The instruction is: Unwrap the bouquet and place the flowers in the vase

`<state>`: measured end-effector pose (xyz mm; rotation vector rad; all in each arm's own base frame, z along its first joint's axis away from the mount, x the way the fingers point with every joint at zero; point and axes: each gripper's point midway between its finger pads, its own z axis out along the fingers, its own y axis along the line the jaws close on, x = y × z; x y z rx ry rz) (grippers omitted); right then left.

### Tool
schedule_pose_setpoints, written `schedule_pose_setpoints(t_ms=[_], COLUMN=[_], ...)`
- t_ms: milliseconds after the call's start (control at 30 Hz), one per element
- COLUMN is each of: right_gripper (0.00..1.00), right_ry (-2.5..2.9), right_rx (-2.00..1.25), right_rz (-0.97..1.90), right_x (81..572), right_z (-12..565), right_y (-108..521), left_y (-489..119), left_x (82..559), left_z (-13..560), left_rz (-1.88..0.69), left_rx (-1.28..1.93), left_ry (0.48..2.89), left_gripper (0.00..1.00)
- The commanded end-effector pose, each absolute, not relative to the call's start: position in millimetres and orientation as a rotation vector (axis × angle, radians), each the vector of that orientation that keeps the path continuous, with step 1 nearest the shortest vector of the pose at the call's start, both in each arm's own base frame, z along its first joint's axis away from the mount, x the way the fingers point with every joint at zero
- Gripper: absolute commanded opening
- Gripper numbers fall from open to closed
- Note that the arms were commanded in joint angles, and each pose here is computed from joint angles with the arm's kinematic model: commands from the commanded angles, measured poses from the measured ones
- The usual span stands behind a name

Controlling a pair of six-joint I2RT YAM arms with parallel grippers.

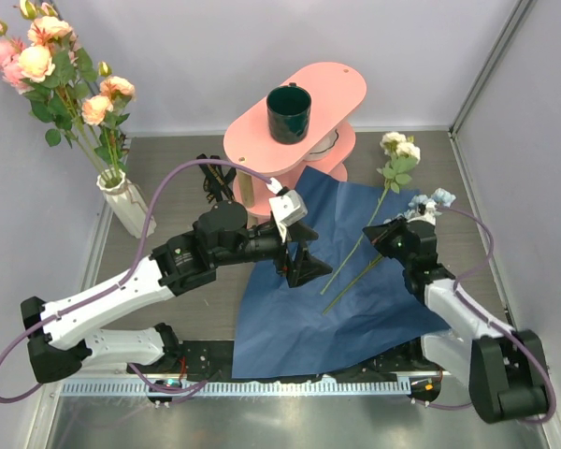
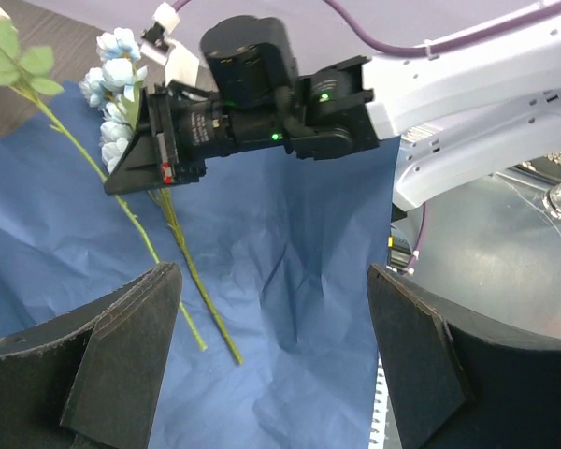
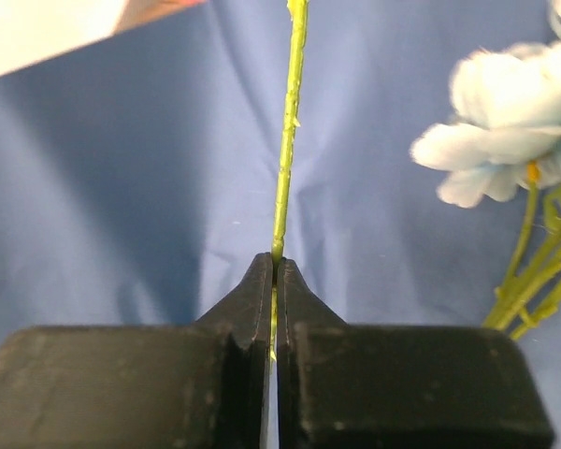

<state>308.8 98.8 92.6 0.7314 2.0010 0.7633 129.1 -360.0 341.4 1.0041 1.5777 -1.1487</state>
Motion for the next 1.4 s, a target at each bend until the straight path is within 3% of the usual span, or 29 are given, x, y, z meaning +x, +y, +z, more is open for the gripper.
schedule_pose_setpoints(t_ms=[0,400,633,1000,1367], right_gripper=[0.01,0.01,0.01,0.01,0.01], right_ry=[1.755,1.34,1.154,1.073,1.04], right_rx=[0.506,0.116,-0.038,-0.285,-0.338], right_rz=[0.819,0.838,0.779,0.907,0.957], right_x=[310.6,248.4,206.9,172.2,155.7], right_z=[164.2,291.8,350.3,369.7,370.2], right_y=[101.1,105.0,102.4,135.0,141.8], left_y=[-363.0,-365.4,-392.1,-439.1,-460.2], left_x=[129.3,129.1,125.3,156.9,187.5], left_z=[345.8,342.8,370.7,440.1,446.8], left_rz=[-1.154,-1.151,-1.325,-1.424,-1.335], left_rx=[1.001,1.027,0.942,0.733,0.65], left_ry=[1.552,1.527,1.568,1.603,1.658], left_gripper=[0.84,0.84,0.82,0.85,0.79])
